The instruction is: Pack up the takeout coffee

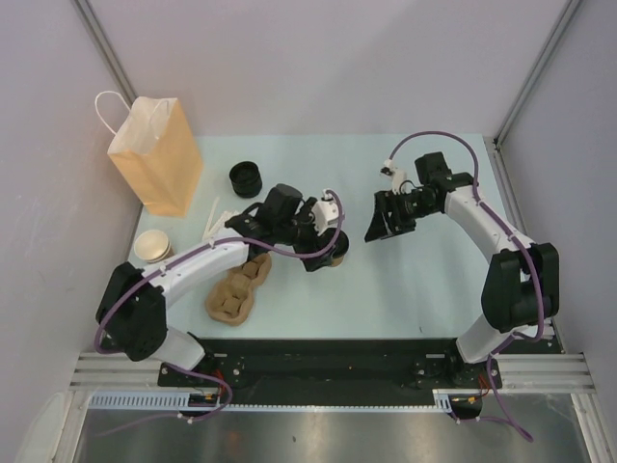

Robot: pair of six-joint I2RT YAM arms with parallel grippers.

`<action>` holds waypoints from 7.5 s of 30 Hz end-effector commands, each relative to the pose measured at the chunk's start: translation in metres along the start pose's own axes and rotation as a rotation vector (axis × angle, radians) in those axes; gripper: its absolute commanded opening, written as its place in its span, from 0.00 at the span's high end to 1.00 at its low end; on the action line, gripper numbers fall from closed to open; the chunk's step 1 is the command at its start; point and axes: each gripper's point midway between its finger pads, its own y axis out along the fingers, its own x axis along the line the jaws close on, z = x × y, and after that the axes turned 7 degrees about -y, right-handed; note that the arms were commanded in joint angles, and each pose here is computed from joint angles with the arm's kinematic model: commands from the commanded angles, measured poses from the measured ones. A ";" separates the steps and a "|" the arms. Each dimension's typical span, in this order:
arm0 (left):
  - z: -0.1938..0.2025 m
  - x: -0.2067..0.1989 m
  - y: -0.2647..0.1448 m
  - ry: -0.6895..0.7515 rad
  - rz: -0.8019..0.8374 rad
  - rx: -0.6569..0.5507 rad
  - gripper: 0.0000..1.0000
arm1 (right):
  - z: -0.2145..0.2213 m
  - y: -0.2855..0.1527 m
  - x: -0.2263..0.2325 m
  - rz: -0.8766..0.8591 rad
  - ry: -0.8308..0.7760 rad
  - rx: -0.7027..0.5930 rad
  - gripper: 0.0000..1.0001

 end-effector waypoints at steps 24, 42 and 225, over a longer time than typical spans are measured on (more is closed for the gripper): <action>-0.035 0.027 0.040 -0.179 -0.117 0.071 0.00 | -0.015 -0.014 -0.015 0.010 0.044 -0.071 0.21; -0.018 0.033 0.054 -0.187 -0.130 0.120 0.04 | -0.017 -0.014 -0.014 -0.004 0.048 -0.076 0.20; 0.098 0.037 -0.135 -0.121 -0.348 0.550 1.00 | 0.004 -0.073 0.014 0.075 -0.038 -0.172 0.15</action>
